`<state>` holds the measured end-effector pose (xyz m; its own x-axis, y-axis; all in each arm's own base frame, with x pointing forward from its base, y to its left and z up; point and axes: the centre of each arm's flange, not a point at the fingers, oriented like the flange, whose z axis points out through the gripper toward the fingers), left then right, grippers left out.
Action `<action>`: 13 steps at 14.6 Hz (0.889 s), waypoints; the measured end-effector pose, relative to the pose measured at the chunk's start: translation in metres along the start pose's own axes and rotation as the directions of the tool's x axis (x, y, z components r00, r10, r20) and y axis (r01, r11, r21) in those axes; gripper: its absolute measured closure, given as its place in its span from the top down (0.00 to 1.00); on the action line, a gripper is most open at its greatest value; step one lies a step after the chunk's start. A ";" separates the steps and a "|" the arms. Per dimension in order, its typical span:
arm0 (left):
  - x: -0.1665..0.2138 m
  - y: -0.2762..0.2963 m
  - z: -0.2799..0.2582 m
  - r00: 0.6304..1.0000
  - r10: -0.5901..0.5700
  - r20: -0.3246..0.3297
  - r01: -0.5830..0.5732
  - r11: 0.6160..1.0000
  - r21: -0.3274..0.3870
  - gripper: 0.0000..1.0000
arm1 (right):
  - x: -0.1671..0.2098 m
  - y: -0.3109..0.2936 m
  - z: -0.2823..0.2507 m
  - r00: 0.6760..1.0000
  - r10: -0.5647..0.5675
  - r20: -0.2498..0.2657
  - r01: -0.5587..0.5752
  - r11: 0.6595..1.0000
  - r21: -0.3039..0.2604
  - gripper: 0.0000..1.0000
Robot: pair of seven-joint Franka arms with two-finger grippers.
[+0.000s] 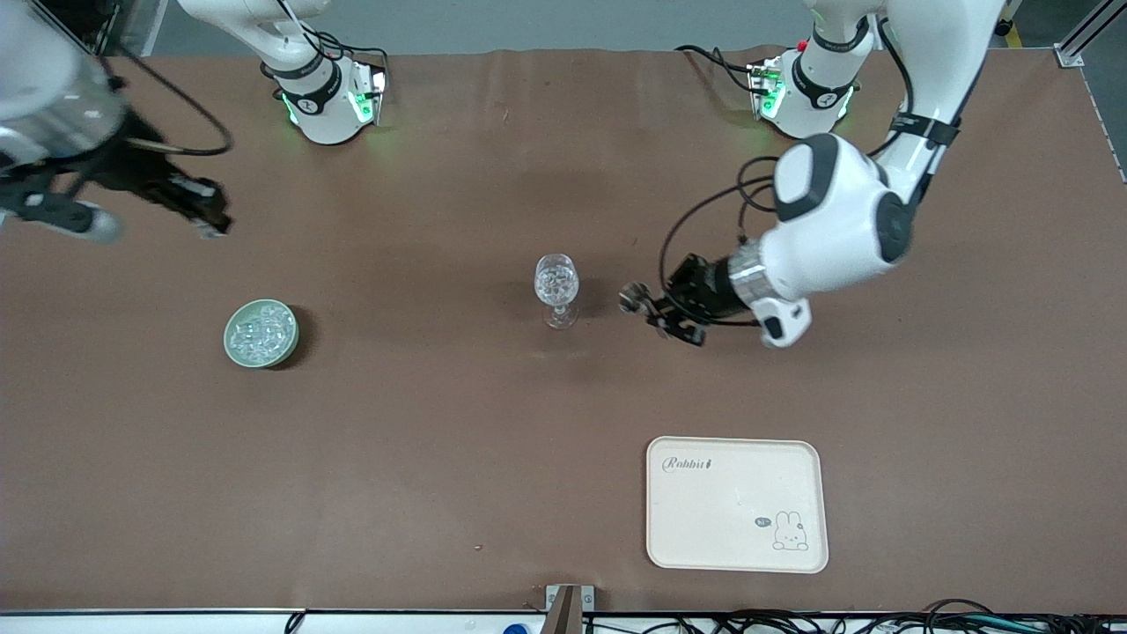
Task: Pour wine and add ice with both arms
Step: 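Move the jigger toward the tray while the right gripper carries ice to the glass, then lower the jigger onto the tray while the right gripper drops ice into the glass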
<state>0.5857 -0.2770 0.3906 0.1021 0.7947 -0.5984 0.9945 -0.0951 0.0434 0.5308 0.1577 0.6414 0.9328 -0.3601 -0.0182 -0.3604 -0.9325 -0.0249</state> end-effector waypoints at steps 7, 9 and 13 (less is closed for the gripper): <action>0.150 0.052 -0.049 0.958 -0.176 0.226 0.214 0.963 -0.160 0.21 | -0.068 -0.142 0.063 0.987 0.152 0.047 -0.155 0.985 0.071 0.31; 0.188 0.073 -0.044 0.933 -0.235 0.271 0.290 0.940 -0.182 0.21 | -0.087 -0.176 0.087 0.980 0.185 0.069 -0.190 0.978 0.084 0.31; 0.239 0.112 -0.019 0.872 -0.311 0.377 0.406 0.891 -0.204 0.21 | -0.121 -0.232 0.146 0.969 0.228 0.097 -0.235 0.970 0.067 0.31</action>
<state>0.7214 -0.0869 0.2677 -0.2291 0.4969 -0.8370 0.9318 0.3607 -0.0409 0.5003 0.4215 0.5038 0.8206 -0.5588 -0.1199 -0.5694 -0.8175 -0.0869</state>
